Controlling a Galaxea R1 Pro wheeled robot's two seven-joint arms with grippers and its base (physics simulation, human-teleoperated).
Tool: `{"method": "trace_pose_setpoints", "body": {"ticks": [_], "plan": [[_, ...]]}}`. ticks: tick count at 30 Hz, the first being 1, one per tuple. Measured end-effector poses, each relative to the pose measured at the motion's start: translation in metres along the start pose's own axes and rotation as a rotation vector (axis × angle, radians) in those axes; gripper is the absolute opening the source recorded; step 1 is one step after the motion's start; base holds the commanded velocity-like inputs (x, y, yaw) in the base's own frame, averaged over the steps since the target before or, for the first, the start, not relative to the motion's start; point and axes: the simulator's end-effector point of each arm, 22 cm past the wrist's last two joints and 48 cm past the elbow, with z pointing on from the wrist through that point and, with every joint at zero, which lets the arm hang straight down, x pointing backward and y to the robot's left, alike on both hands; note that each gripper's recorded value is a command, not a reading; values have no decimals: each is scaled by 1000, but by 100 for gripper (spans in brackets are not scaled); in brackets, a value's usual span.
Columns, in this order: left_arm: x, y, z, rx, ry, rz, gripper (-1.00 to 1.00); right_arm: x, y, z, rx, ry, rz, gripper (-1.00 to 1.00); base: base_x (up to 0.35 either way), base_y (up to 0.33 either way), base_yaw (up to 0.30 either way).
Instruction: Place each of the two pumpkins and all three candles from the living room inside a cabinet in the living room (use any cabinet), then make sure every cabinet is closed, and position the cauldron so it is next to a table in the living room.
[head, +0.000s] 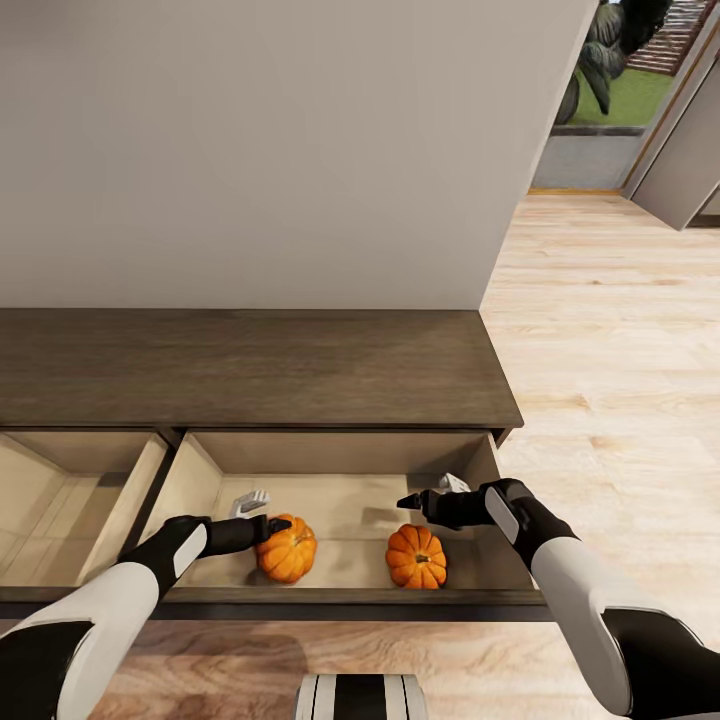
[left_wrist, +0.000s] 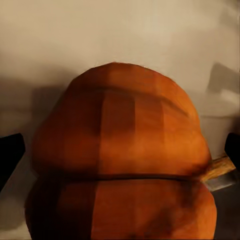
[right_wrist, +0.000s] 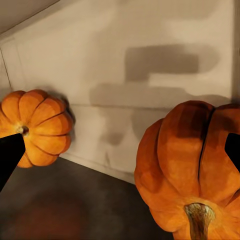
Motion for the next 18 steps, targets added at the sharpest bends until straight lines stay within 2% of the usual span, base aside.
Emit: {"method": "trace_pose_setpoints", "body": {"ticks": [6, 8, 11, 14, 18], "plan": [[0, -3, 1, 6, 0, -1, 100, 0, 0, 0, 0, 0, 0, 100, 0, 0, 0], [-5, 0, -1, 4, -19, -2, 100, 1, -1, 0, 0, 1, 1, 100, 0, 0, 0], [-15, 7, -6, -6, -59, 18, 100, 1, -1, 0, 0, 1, 1, 100, 0, 0, 0], [-27, 25, -18, -30, -96, 36, 100, 1, 0, 1, -1, 2, 1, 100, 0, 0, 0], [-70, 30, -43, -40, -183, 100, 100, 1, 0, 1, 0, 2, 1, 100, 0, 0, 0]]}}
